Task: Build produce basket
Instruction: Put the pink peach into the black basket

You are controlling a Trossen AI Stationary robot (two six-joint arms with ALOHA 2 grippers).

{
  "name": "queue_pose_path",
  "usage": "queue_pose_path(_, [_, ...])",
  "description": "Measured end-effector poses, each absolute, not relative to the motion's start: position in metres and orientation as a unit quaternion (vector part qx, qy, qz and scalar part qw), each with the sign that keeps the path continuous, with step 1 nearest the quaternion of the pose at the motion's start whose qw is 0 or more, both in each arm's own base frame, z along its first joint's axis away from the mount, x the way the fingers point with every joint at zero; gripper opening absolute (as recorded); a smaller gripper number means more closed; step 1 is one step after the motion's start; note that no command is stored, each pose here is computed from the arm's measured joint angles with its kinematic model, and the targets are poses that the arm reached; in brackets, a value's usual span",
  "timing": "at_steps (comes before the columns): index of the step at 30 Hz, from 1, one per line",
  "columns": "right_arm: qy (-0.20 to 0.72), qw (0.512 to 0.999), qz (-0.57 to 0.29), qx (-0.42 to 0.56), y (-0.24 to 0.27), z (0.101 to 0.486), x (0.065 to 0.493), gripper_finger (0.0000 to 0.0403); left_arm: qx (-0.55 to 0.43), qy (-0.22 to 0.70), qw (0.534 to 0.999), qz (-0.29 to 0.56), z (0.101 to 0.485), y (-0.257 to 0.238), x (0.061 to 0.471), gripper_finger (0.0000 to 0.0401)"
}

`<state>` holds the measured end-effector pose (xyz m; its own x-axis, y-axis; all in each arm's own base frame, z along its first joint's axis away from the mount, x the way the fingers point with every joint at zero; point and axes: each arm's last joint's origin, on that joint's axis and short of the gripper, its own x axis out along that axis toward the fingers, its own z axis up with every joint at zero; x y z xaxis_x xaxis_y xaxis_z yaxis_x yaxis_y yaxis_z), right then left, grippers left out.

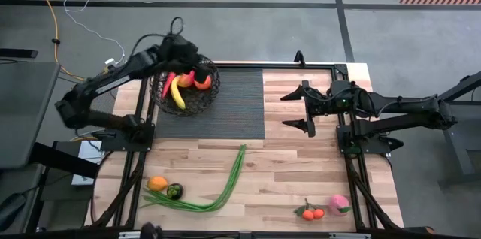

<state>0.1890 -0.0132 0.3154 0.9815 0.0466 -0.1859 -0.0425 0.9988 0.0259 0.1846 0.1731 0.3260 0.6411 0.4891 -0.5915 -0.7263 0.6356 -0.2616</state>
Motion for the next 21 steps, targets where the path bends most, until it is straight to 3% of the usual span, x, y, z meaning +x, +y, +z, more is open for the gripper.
queue_pose_path(5, [0.079, 0.996, 0.035, 0.01, -0.013, 0.318, 0.189, 0.0397, -0.2, 0.097, 0.933, 0.283, 0.345, 0.111, 0.188, 0.0399])
queue_pose_path(11, [0.058, 0.997, 0.04, 0.009, -0.012, 0.322, 0.19, 0.0397, -0.182, -0.049, 0.959, 0.21, 0.331, 0.049, 0.182, 0.0397])
queue_pose_path(21, [0.038, 0.996, 0.041, 0.065, -0.012, 0.327, 0.19, 0.0397, -0.127, -0.044, 0.983, 0.125, 0.32, 0.017, 0.173, 0.0397])
